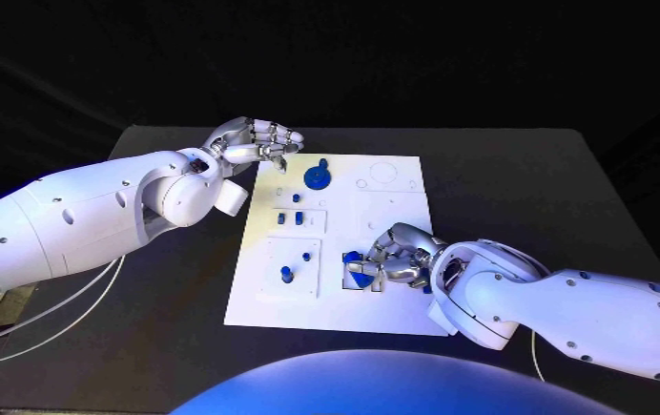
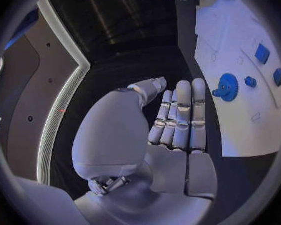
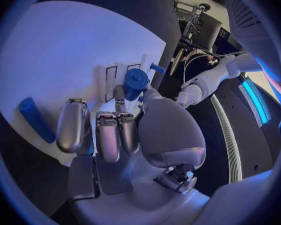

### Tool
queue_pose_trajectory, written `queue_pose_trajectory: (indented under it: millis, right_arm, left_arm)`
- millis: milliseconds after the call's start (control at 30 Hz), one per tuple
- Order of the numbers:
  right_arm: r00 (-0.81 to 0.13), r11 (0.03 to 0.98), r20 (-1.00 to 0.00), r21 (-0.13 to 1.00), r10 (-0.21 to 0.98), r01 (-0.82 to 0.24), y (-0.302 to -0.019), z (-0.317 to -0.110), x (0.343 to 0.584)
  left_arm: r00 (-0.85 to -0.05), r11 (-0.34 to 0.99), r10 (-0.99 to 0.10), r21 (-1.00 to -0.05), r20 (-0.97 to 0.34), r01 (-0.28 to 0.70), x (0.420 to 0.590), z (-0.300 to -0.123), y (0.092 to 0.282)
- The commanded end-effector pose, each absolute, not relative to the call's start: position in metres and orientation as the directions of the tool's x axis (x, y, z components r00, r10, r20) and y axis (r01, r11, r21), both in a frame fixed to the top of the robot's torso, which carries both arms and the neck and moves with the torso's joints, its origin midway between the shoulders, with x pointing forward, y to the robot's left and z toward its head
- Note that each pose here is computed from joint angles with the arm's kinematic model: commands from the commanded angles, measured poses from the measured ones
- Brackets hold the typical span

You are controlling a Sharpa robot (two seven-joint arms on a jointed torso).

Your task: Assemble the parts on the task board

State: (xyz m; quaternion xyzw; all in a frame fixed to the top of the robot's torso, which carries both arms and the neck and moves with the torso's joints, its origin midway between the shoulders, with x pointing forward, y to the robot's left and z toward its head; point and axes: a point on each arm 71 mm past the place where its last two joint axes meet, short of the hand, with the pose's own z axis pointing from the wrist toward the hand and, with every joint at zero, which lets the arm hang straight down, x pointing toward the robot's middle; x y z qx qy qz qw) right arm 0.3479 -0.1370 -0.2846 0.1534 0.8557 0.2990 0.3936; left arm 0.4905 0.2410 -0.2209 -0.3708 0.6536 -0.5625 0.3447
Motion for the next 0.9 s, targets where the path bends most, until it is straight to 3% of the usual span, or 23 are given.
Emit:
queue_pose_trajectory:
  millis: [33,900]
  right_arm:
    - [-0.642,0.802,-0.607,0.597,0.469,0.021,-0.138,-0.289,0.345]
    - [-0.585,0.764,-0.616,0.645,0.527,0.010,-0.138,-0.278,0.341]
  left_arm:
    - [-0.502,0.080,-0.864,-0.992,-0.021,-0.096,0.490,-0.220,0.239]
    - [-0.500,0.082,-0.866,-0.992,-0.023,-0.096,0.489,-0.220,0.241]
